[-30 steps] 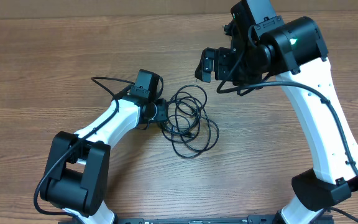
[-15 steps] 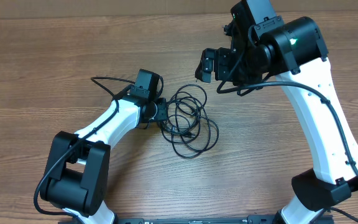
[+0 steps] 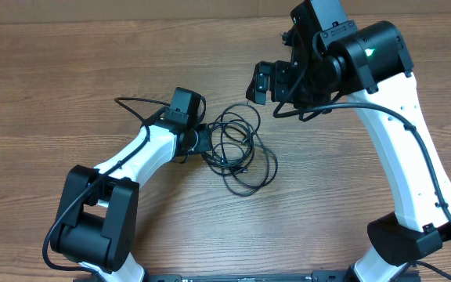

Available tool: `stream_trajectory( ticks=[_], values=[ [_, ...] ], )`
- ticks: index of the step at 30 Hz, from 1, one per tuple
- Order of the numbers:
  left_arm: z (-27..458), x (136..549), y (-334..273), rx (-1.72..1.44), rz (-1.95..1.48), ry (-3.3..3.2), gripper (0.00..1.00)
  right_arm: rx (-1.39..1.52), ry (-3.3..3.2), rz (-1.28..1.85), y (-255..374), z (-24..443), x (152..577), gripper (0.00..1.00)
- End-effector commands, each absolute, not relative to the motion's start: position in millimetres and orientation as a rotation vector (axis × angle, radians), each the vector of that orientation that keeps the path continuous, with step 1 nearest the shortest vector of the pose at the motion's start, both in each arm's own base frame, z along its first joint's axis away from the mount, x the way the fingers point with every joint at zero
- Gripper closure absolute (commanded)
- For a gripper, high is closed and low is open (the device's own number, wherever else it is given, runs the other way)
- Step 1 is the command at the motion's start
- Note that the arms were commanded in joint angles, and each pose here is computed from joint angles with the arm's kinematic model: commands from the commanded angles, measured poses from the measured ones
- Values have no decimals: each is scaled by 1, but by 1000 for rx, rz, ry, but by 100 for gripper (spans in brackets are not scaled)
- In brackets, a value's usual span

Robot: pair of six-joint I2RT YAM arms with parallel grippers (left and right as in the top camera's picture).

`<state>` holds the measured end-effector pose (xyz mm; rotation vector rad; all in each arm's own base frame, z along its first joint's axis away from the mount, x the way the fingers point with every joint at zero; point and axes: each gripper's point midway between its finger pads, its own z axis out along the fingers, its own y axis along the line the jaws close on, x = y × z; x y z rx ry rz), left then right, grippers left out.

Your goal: Untangle cables

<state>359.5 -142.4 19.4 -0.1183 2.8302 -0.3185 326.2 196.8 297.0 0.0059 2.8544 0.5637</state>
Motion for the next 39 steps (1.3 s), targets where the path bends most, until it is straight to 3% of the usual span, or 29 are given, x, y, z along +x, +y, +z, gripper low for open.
stream_trajectory(
  ticks=[1,7,13,20,39],
  values=[
    [13,353,-147,-107,-358,2858,96,3,2856,547,193,299,322,0],
    [65,361,-187,-6,-717,2768,96,7,2888,509,188,295,316,0],
    [181,371,-220,46,-1036,2532,96,7,2888,508,188,295,316,0],
    [290,352,-225,74,-1179,2304,96,24,2869,430,179,293,322,0],
    [445,292,-241,154,-1710,1884,96,1,2813,569,200,297,337,0]
  ],
)
